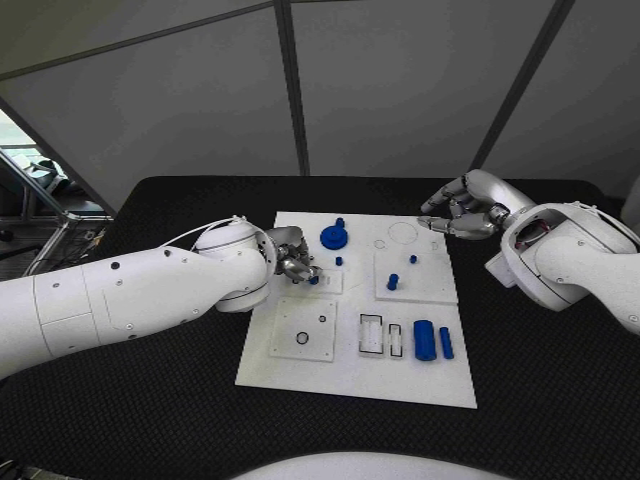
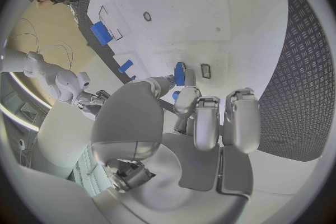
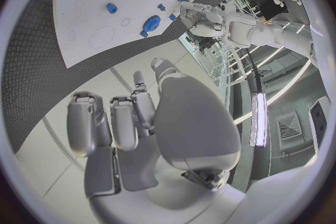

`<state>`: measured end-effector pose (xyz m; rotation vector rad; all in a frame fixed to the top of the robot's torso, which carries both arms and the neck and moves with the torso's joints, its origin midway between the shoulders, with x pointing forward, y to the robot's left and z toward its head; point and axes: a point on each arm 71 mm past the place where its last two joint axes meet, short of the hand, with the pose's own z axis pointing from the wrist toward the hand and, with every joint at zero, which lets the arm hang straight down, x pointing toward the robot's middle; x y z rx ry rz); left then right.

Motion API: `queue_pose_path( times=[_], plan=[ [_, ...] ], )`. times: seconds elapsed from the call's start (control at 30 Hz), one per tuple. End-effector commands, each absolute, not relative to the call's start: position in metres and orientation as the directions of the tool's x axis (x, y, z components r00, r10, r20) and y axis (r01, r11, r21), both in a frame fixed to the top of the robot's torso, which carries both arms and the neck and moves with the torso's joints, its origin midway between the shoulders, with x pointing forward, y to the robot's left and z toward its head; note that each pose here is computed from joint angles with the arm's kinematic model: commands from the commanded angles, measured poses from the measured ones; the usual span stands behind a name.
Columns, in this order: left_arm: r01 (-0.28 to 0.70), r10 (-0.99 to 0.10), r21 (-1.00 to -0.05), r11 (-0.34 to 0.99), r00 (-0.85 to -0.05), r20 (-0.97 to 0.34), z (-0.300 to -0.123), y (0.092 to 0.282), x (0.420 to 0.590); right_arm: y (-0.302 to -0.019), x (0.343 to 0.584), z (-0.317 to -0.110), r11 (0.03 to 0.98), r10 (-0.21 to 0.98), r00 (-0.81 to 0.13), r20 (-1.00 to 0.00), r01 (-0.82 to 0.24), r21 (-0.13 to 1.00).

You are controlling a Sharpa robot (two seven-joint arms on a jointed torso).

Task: Assemble the parts on the task board

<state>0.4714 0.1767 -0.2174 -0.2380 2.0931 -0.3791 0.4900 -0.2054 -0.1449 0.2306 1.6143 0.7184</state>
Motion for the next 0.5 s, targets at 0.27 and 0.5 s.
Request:
queue_pose_path(
  times=[0.27, 0.5],
  plan=[
    [-0.029, -0.363, -0.396, 0.918, -0.461, -0.809, -0.2120, 0.1818, 0.4688, -0.2054, 0.4905, -0.1436, 0.782, 0.532, -0.189, -0.826, -0.264, 0.564],
    [-0.039, -0.375, -0.401, 0.915, -0.448, -0.812, -0.2182, 0.1846, 0.4680, -0.2056, 0.4909, -0.1437, 0.783, 0.531, -0.189, -0.826, -0.264, 0.564]
  ],
)
